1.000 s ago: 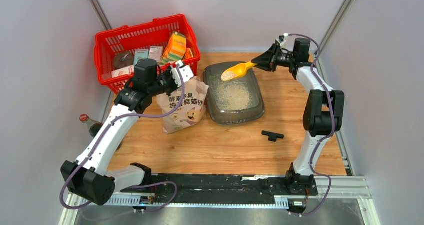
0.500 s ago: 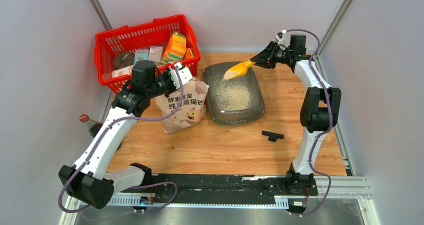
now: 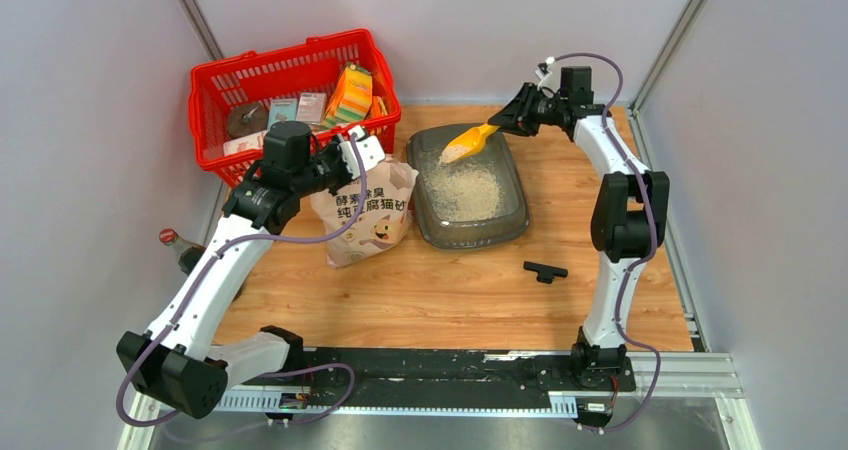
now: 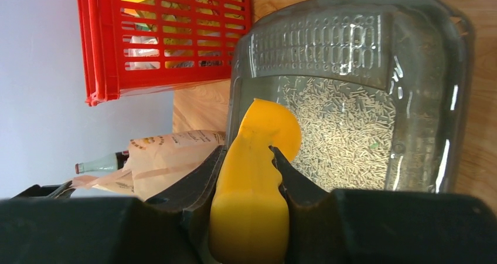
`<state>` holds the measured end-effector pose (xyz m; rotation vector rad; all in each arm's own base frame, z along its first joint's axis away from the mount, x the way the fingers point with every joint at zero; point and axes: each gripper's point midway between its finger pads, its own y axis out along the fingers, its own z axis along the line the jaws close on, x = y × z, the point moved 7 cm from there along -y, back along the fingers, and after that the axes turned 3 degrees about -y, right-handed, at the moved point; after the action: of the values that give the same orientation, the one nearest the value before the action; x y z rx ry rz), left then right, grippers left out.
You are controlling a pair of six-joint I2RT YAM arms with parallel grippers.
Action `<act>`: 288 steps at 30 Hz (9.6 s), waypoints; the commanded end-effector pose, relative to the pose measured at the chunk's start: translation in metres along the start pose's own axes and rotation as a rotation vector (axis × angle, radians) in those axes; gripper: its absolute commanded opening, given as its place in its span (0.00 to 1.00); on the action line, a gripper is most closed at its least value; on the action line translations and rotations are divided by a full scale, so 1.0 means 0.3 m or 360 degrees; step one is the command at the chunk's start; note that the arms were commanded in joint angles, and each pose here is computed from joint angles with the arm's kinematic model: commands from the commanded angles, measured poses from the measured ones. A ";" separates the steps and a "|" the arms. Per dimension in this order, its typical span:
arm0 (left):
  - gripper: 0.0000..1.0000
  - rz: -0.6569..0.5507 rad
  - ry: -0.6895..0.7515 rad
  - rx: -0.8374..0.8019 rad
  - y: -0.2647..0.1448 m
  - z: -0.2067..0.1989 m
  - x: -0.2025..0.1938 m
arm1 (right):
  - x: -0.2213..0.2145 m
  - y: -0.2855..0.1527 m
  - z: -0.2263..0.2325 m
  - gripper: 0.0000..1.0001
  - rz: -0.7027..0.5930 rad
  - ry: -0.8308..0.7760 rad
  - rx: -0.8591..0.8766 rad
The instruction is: Fill the litter box with clean litter
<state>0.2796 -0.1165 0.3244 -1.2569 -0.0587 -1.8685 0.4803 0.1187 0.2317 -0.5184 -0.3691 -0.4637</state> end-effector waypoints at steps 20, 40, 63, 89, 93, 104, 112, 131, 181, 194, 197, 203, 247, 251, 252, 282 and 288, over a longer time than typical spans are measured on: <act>0.00 -0.0266 0.0107 0.0073 -0.030 0.024 0.092 | 0.124 -0.247 -0.007 0.00 -0.0284 -0.0267 -0.0209; 0.00 -0.0300 0.0097 0.0043 -0.011 0.012 0.085 | -0.061 -0.352 0.308 0.00 -0.0223 -0.1212 -0.0436; 0.00 -0.0260 0.0105 0.0074 -0.047 0.008 0.081 | -0.298 -0.077 0.759 0.00 0.0139 -0.1193 0.0428; 0.00 -0.0480 0.0034 0.0086 -0.093 -0.027 0.127 | -0.520 0.250 0.559 0.00 0.0263 -0.1347 -0.0476; 0.00 -0.0505 0.0056 0.0089 -0.098 -0.023 0.140 | -0.580 0.296 0.504 0.00 0.0388 -0.1281 -0.0471; 0.00 -0.0497 0.0063 0.0097 -0.102 -0.011 0.152 | -0.731 0.345 0.426 0.00 0.0740 -0.0853 -0.0123; 0.00 -0.0476 0.0072 0.0077 -0.100 -0.018 0.144 | -0.648 0.324 0.524 0.00 0.0714 -0.0539 0.0283; 0.00 -0.0368 0.0088 0.0053 -0.096 -0.019 0.120 | -0.376 0.134 0.482 0.00 0.0572 -0.0135 0.0576; 0.00 -0.0158 0.0126 -0.0003 -0.019 0.036 0.095 | -0.016 -0.167 0.208 0.00 0.0185 0.0209 0.0635; 0.00 -0.0220 0.0155 0.0052 -0.038 0.030 0.102 | 0.055 -0.228 -0.011 0.00 -0.0104 -0.0020 0.0066; 0.00 -0.0207 0.0194 0.0053 -0.042 0.022 0.089 | 0.098 -0.195 -0.005 0.00 -0.0161 -0.0070 0.0008; 0.00 -0.0212 0.0183 0.0040 -0.037 0.014 0.082 | 0.119 -0.141 -0.009 0.00 -0.0141 -0.0090 -0.0002; 0.00 -0.0251 0.0188 0.0013 -0.020 0.005 0.080 | 0.028 -0.531 0.078 0.00 -0.0359 -0.0334 -0.0239; 0.00 -0.0244 0.0189 0.0004 -0.022 0.002 0.077 | 0.001 -0.562 0.092 0.00 -0.0354 -0.0417 -0.0273; 0.00 -0.0248 0.0190 0.0004 -0.022 0.002 0.079 | 0.015 -0.562 0.099 0.00 -0.0361 -0.0442 -0.0270; 0.00 -0.0270 0.0149 -0.0065 0.010 -0.010 0.076 | -0.313 -0.778 -0.256 0.00 -0.0284 0.0317 -0.0580; 0.00 -0.0260 0.0140 -0.0074 0.011 -0.013 0.073 | -0.408 -0.744 -0.348 0.18 -0.0185 0.0461 -0.0647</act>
<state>0.2747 -0.1260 0.3163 -1.2578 -0.0226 -1.9788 0.2944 -0.0726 0.1814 -0.8096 -0.0096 -0.7315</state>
